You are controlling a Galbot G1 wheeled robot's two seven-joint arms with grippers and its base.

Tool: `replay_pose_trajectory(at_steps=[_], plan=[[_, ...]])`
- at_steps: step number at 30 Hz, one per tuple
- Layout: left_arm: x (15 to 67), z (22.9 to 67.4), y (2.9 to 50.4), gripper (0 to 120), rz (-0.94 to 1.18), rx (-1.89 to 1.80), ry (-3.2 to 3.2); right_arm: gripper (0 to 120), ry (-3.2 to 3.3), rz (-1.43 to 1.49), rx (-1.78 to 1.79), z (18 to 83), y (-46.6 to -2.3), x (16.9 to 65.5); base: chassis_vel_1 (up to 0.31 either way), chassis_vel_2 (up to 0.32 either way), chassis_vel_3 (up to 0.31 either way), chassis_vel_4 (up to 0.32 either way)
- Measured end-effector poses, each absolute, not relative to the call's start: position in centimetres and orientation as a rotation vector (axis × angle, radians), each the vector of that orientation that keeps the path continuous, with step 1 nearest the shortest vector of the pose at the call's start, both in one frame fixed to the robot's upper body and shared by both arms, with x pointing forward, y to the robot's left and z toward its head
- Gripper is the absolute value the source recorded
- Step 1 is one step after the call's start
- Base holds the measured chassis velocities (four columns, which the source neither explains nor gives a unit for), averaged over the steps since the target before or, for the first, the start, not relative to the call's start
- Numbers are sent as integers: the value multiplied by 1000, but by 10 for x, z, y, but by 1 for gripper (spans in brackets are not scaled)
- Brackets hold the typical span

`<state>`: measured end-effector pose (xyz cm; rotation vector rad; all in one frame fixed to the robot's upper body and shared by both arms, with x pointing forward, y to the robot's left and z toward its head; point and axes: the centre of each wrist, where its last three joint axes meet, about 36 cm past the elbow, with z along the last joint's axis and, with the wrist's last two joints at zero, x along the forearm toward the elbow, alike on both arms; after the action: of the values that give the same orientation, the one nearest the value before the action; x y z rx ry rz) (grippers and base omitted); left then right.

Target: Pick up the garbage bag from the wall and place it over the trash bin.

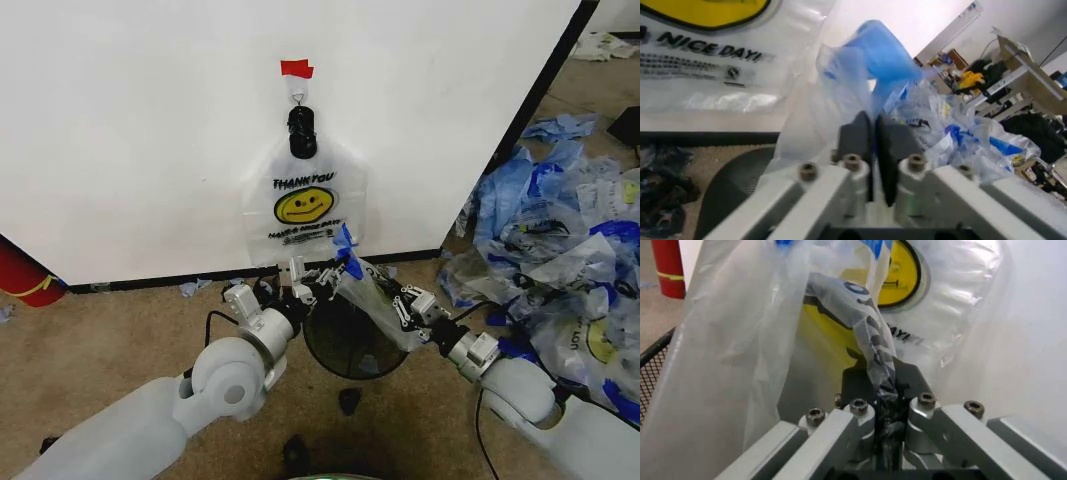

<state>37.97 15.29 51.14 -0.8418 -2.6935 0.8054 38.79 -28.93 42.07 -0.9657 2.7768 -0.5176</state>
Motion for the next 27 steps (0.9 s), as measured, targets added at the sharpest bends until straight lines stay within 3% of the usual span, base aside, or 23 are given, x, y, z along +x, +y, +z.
replay_pose_trajectory(at_steps=[17, 27], plan=[[372, 509, 167, 0, 788, -783, -2728, 0, 2940, -105, -803, 425, -287, 382, 0, 0, 0, 0], [375, 509, 171, 0, 775, -760, -2746, 0, 2921, -61, -833, 428, -305, 376, 0, 0, 0, 0]])
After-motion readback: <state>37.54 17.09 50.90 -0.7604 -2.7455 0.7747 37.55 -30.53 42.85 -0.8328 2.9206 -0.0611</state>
